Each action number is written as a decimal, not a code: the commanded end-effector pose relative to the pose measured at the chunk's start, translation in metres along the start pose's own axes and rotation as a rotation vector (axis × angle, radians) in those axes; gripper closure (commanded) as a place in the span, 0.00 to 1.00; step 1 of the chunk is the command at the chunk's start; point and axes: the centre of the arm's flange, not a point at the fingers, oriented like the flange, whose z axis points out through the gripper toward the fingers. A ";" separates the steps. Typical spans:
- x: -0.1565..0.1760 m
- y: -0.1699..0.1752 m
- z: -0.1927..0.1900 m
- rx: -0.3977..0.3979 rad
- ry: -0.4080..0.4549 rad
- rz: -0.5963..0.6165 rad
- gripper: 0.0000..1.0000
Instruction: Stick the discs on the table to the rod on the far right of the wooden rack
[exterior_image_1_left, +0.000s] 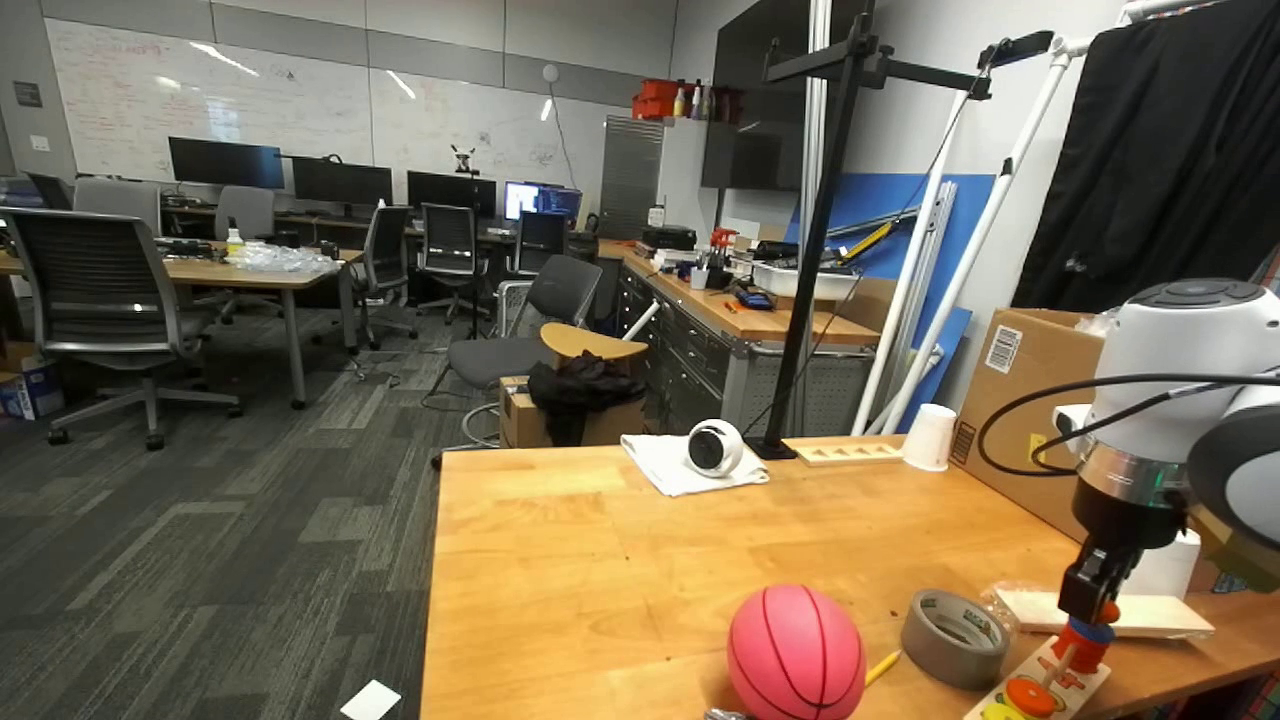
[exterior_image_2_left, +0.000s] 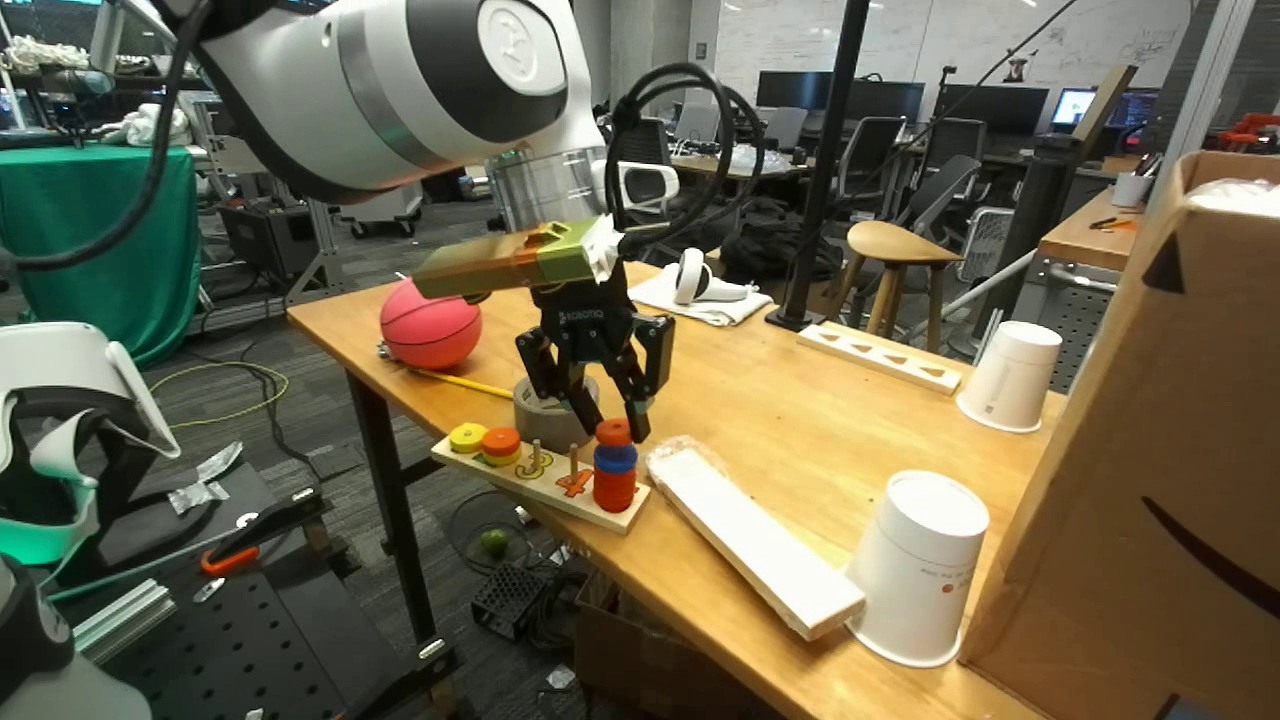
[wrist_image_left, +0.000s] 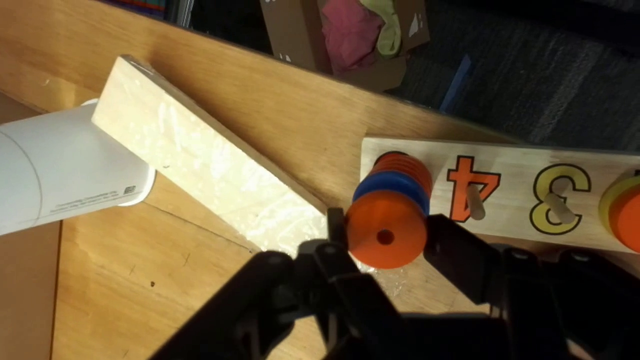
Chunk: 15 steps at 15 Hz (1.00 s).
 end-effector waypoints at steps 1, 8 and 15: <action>-0.005 0.001 0.009 0.017 0.016 0.001 0.74; -0.005 0.003 0.015 0.027 0.018 0.007 0.74; -0.006 0.008 0.017 0.029 0.016 0.018 0.68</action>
